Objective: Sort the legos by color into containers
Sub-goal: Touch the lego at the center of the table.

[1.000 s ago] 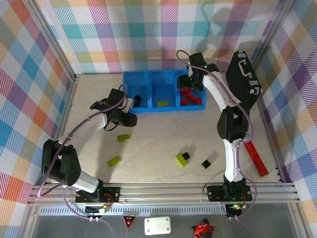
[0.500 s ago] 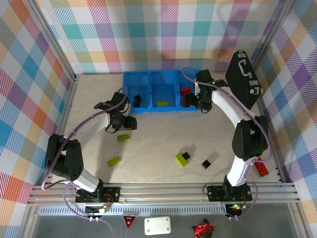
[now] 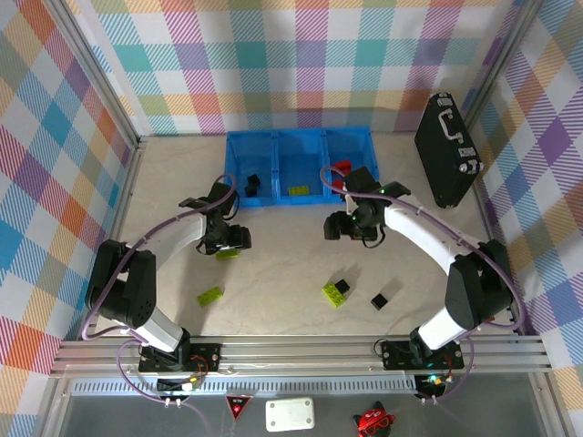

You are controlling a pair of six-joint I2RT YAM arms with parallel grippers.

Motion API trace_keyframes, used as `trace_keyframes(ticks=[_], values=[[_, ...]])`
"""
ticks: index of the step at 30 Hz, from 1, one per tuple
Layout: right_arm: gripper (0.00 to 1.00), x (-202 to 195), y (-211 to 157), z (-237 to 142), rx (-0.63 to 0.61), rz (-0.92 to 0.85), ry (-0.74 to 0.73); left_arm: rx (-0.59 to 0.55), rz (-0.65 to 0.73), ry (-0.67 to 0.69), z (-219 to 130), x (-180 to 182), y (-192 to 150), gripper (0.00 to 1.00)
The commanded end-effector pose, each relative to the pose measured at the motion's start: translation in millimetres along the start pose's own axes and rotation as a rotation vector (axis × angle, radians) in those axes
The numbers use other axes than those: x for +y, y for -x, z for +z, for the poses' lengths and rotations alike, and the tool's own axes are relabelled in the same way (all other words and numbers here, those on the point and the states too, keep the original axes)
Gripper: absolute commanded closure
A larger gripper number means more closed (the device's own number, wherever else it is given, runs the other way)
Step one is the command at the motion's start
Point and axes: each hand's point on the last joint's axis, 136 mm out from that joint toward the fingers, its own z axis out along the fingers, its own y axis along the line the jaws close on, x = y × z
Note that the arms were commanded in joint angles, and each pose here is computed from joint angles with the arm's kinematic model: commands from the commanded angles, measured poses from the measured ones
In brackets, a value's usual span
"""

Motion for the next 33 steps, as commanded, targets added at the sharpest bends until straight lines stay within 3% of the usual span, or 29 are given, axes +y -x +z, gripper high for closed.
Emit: trace_keyframes(ticks=[1,20,33], values=[[0.24,-1,-8,-2,-0.012,0.03,-0.005,0.006,-0.045,0.058,11,13,0,0.23],[0.24,-19,-40,6,0.033,0.047,-0.045,0.038,-0.093,0.16,31,36,3,0.19],[0.24,-16,-38,11,0.043,0.048,-0.037,-0.04,-0.083,0.14,-7,32,14,0.2]])
